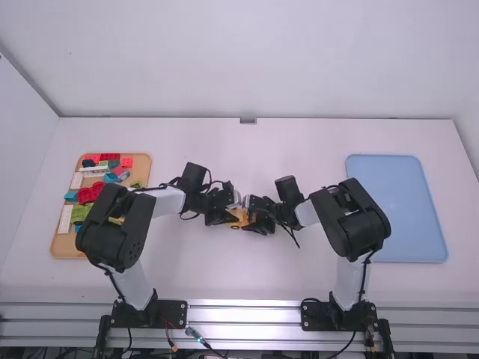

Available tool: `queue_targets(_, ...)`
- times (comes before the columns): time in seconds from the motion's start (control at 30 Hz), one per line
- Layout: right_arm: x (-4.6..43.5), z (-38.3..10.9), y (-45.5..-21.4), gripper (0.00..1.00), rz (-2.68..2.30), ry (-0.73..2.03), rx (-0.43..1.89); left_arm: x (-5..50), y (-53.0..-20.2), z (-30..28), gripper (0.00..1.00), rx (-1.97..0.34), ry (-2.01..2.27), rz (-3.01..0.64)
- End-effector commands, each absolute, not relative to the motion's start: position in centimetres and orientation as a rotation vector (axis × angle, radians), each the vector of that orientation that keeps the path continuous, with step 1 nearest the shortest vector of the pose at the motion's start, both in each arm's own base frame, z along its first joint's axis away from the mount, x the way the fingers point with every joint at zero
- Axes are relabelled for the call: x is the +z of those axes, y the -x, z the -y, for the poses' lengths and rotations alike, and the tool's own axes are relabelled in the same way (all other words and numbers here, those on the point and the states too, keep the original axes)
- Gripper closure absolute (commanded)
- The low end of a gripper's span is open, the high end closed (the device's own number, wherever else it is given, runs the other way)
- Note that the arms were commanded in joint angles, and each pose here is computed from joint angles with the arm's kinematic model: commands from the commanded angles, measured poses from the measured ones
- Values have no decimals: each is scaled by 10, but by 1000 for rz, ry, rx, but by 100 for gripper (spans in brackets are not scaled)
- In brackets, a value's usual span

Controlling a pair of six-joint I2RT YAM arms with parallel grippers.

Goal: Assemble lego blocks to make yellow taxi

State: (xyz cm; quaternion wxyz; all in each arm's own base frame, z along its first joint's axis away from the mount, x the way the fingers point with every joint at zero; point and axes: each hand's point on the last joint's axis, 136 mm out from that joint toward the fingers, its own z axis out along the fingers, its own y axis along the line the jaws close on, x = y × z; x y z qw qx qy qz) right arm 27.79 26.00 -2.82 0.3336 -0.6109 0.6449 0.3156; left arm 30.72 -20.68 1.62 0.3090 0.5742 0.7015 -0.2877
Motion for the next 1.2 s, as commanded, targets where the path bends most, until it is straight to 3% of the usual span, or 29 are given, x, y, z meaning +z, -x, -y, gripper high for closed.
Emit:
queue_targets(0.0,-33,-256,-278,39,-1721,1599,793,20,-310,209,62,-781,-1510,-1845)
queue_targets(0.1,-33,-256,-278,39,-1720,1600,794,19,-309,209,62,-784,-1510,-1849)
queue_targets(0.3,-33,-256,-279,39,-1720,1599,792,20,-309,209,75,-787,-1510,-1853)
queue_targets(0.5,-33,-256,-279,38,-1720,1599,792,20,-309,209,81,-785,-1510,-1851)
queue_targets(0.67,-33,-256,-279,39,-1718,1598,791,17,-315,206,98,-718,-1542,-1821)
queue_targets(1.17,-33,-256,-278,39,-1721,1599,793,10,-317,202,98,-629,-1608,-1815)
